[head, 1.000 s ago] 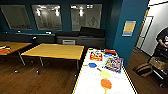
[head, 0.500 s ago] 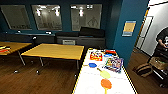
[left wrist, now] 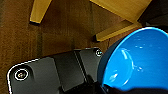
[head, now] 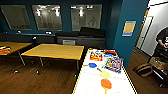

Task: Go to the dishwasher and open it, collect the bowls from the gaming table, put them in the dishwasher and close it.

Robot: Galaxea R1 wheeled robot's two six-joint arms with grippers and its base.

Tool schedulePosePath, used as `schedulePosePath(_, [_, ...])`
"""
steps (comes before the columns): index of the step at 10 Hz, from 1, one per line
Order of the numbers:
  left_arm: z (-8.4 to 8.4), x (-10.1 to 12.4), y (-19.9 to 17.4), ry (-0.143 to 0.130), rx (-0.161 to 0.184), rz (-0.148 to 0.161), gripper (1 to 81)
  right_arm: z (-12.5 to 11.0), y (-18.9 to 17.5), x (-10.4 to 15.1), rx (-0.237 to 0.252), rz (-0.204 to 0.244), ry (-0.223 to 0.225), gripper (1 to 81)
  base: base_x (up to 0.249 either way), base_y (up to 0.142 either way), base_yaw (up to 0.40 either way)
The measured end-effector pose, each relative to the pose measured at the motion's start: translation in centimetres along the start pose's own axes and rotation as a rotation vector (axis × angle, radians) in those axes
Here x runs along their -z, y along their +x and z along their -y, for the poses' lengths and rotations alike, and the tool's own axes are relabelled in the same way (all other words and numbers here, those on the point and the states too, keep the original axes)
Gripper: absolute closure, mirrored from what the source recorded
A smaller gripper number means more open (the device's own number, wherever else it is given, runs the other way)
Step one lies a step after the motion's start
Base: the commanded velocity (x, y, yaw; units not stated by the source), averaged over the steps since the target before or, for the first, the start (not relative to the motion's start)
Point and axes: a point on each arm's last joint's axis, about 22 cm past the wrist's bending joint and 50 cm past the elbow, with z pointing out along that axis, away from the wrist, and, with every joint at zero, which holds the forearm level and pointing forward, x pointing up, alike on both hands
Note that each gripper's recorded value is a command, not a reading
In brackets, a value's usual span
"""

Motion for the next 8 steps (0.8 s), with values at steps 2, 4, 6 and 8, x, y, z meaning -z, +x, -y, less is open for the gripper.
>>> schedulePosePath(2, [-1.3,-1.8,-1.9,-0.018,-0.005,0.015,81.1,0.4,-1.0,-0.7,-0.001,0.022,-0.012,81.1,0.0,0.0,0.0])
schedulePosePath(4, [-1.8,-2.9,-2.9,-0.021,-0.014,0.02,81.1,-0.6,-1.2,-0.8,0.005,0.023,-0.04,81.1,0.0,0.0,0.0])
schedulePosePath(6, [-1.6,-3.0,-3.2,-0.018,-0.019,0.022,81.1,0.1,-1.4,-1.3,0.011,0.026,-0.032,81.1,-0.034,0.0,0.0])
schedulePosePath(8, [-2.1,-3.4,-2.2,-0.026,-0.027,0.014,81.1,0.2,-0.6,-1.4,0.02,0.018,-0.03,81.1,-0.085,0.0,0.0])
